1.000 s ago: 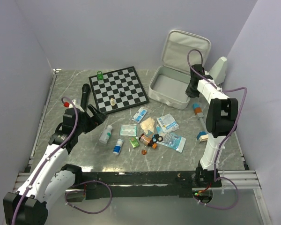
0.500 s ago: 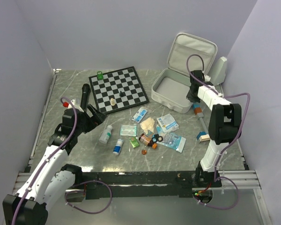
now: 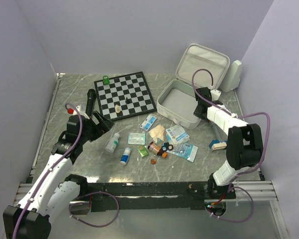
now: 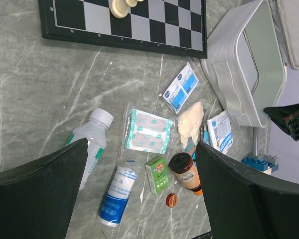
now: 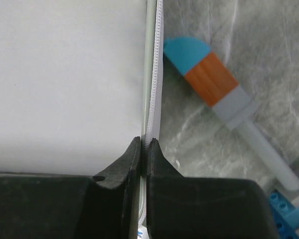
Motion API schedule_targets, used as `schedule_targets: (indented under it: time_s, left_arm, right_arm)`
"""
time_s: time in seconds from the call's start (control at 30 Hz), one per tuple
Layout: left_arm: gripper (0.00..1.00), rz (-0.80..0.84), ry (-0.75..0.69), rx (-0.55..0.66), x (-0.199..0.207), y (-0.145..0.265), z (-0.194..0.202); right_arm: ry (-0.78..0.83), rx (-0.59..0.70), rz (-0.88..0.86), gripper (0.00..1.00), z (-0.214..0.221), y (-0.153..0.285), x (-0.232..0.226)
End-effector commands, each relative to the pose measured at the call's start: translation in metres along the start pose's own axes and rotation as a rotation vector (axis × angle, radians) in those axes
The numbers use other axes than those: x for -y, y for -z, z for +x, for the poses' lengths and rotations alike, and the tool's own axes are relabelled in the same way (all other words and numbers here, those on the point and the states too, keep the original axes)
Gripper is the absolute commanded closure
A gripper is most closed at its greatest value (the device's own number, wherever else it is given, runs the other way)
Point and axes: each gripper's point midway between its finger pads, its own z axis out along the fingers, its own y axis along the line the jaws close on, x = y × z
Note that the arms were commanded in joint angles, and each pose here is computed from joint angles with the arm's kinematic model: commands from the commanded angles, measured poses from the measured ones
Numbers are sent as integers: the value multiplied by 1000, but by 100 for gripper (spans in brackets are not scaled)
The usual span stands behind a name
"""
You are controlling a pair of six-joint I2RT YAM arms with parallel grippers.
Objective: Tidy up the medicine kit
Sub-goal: Move the medicine box to the center of the board.
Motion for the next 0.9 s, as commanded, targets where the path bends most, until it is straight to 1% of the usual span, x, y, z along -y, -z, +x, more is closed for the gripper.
schedule_targets:
  time_s: [0.0, 0.23, 0.5, 0.73, 0.87]
  left_arm:
    - [7, 37, 8, 2, 8, 0, 0]
    - [7, 16, 16, -2, 2, -5, 2]
    - [8, -4, 33, -23, 0, -15, 7]
    - [8, -31, 24, -26, -2, -20, 9]
    - [8, -42, 22, -22, -3, -22, 9]
  right_arm:
    - [38, -70, 5, 98, 35, 19, 12]
    - [40, -117, 16, 100, 70, 37, 33]
    - [102, -140, -61, 100, 106, 62, 23]
    - [155, -197, -76, 100, 147, 64, 25]
    - [157, -213, -101, 100, 158, 69, 25]
